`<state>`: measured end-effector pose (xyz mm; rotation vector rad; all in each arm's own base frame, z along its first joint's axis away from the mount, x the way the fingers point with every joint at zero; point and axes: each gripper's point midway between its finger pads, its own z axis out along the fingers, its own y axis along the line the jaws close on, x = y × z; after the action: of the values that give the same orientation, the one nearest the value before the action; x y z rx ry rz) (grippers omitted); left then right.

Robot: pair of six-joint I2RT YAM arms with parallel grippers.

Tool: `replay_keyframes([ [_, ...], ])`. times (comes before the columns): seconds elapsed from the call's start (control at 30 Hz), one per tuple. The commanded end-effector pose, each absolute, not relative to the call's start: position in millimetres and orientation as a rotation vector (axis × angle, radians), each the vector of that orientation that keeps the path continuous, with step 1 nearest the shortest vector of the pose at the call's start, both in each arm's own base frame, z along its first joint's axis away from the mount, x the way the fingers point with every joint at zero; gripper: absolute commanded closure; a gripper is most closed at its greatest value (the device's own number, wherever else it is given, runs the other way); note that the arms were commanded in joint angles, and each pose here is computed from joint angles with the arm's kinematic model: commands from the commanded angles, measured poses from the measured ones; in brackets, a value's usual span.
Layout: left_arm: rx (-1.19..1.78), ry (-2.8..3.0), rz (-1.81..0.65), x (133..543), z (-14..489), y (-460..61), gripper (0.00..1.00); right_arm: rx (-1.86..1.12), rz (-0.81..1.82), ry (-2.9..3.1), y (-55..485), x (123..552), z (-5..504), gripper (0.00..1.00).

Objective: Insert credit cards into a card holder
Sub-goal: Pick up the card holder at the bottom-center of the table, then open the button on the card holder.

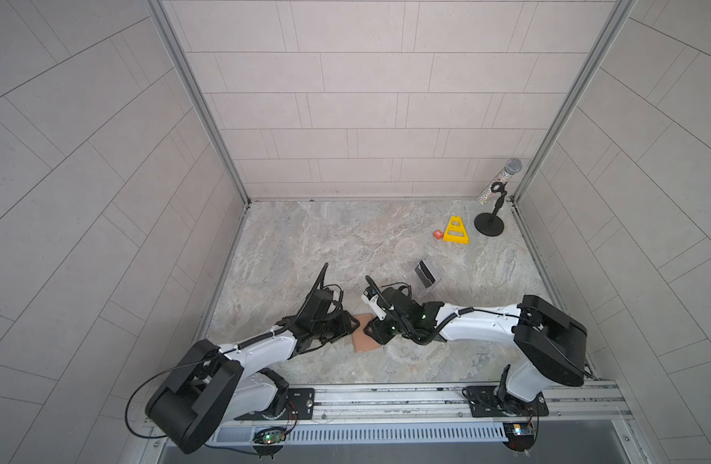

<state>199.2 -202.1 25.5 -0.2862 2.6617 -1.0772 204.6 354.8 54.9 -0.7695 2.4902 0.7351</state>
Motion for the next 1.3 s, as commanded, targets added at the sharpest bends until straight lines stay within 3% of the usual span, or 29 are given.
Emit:
replay_keyframes([
  [0.0, -0.298, 2.674, -1.112, 193.9, 19.6, -204.9, 0.57, -0.771, 0.729, 2.536, 358.2, 202.2, 49.5, 0.59],
  [0.17, -0.306, 2.660, -1.142, 193.9, 22.0, -207.6, 0.65, -0.741, 0.700, 2.559, 355.2, 204.3, 38.9, 0.59],
  [0.33, -0.308, 2.634, -1.191, 194.3, 27.8, -211.8, 0.82, -0.715, 0.650, 2.575, 349.9, 207.7, 33.0, 0.58],
  [0.67, -0.302, 2.600, -1.242, 195.5, 35.5, -217.1, 0.89, -0.704, 0.481, 2.607, 330.8, 214.1, 19.4, 0.60],
  [0.93, -0.298, 2.593, -1.246, 196.1, 37.6, -217.9, 0.90, -0.754, 0.402, 2.615, 326.0, 212.5, 14.2, 0.73],
  [1.27, -0.315, 2.633, -1.167, 193.0, 27.1, -209.4, 0.93, -0.744, 0.367, 2.588, 321.1, 215.6, 24.1, 1.00],
])
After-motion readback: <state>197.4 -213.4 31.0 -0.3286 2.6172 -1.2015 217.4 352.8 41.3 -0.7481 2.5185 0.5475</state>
